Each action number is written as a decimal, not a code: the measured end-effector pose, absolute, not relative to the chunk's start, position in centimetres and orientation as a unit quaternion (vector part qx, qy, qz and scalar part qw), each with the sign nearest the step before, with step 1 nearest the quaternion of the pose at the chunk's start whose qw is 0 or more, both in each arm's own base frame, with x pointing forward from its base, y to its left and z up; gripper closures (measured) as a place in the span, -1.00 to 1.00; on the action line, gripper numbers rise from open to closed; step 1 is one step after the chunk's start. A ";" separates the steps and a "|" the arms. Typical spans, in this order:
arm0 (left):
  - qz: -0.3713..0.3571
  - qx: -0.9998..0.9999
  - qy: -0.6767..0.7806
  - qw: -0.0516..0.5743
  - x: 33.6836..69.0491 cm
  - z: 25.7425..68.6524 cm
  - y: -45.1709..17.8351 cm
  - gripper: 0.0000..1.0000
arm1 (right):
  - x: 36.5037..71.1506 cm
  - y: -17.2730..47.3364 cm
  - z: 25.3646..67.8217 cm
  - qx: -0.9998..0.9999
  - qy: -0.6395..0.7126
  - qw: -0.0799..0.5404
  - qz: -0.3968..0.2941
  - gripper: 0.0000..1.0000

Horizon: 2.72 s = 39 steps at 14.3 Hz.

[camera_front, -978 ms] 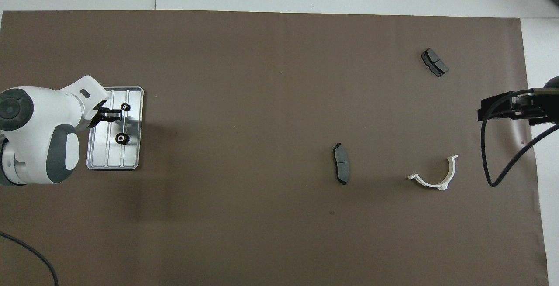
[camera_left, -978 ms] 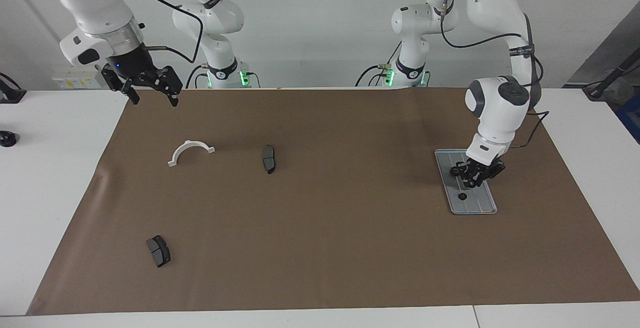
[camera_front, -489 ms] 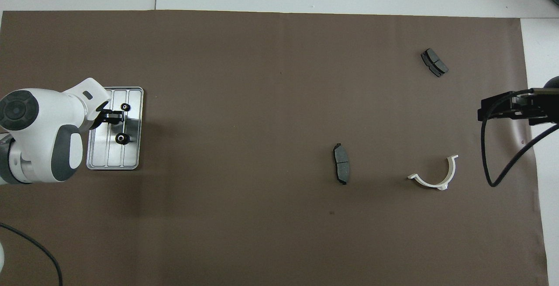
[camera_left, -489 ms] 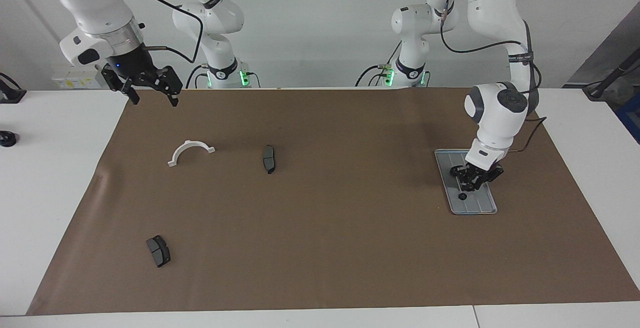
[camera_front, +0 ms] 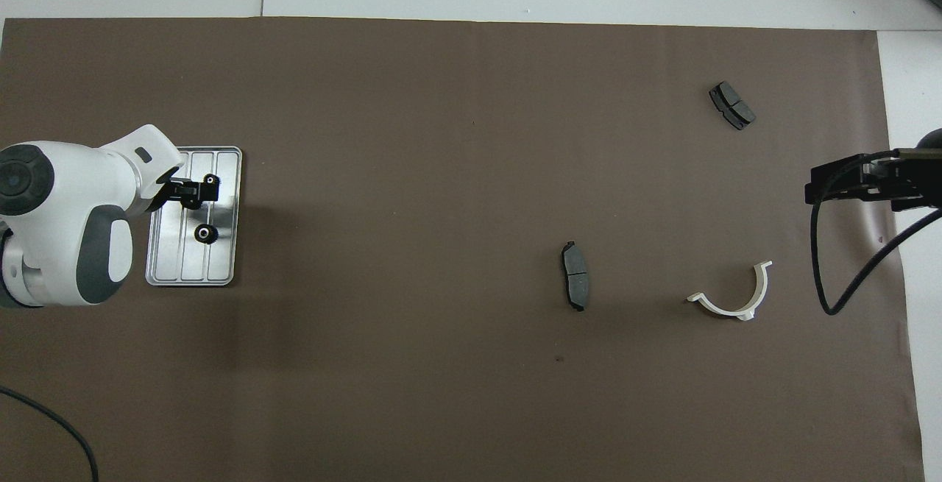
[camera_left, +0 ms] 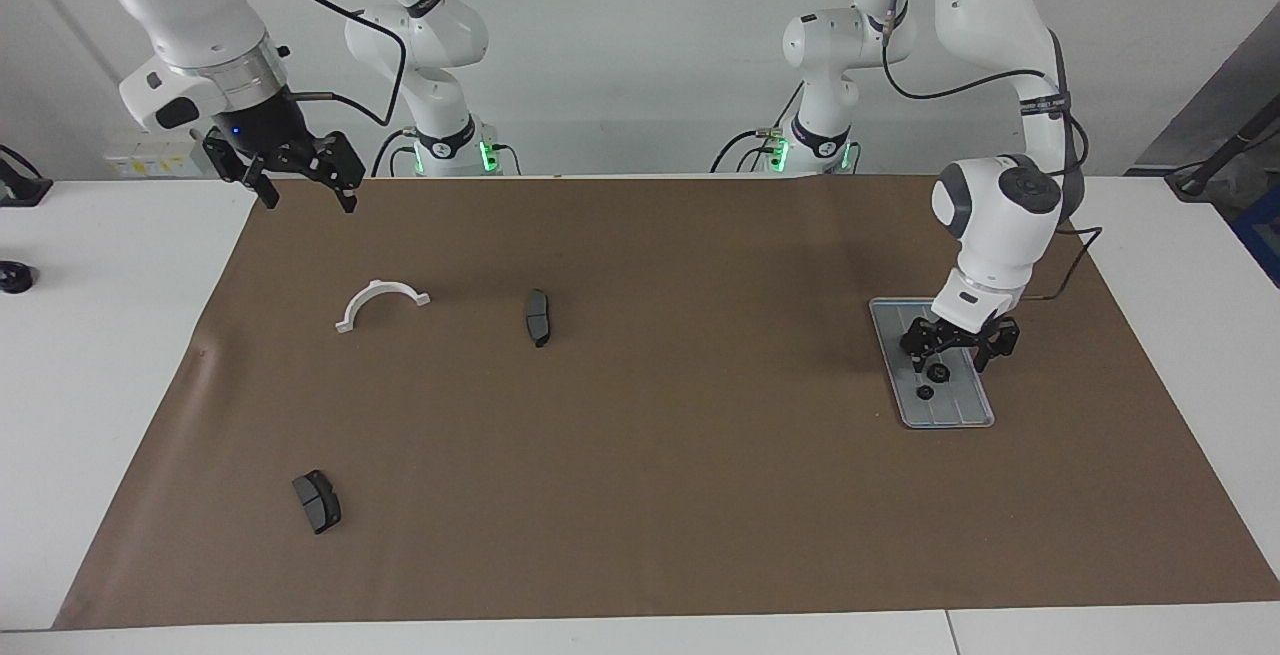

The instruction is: Pick bearing gear from pile to tray

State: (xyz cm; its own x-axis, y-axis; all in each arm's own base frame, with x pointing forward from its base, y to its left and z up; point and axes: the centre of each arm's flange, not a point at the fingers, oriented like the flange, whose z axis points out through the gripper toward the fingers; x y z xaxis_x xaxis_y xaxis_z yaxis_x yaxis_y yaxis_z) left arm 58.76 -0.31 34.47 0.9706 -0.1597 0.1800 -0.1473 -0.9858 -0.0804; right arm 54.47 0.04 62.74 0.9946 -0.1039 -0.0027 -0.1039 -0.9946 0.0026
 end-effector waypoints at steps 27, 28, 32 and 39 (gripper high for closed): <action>0.014 -0.996 0.082 0.010 54.4 61.7 -3.3 -1.00 | 54.5 -0.2 62.8 0.999 -0.054 0.001 -0.001 -1.00; 0.013 -0.996 0.082 0.010 54.5 61.7 -3.2 -1.00 | 54.4 -0.2 62.8 0.999 -0.054 0.001 -0.001 -1.00; 0.001 -0.997 0.079 0.010 54.8 61.7 -3.3 -1.00 | 54.4 -0.3 62.8 0.999 -0.055 0.001 -0.001 -1.00; 0.005 -0.998 0.060 0.010 54.7 61.3 -3.2 -1.00 | 54.4 0.1 62.8 0.999 -0.051 0.001 -0.001 -1.00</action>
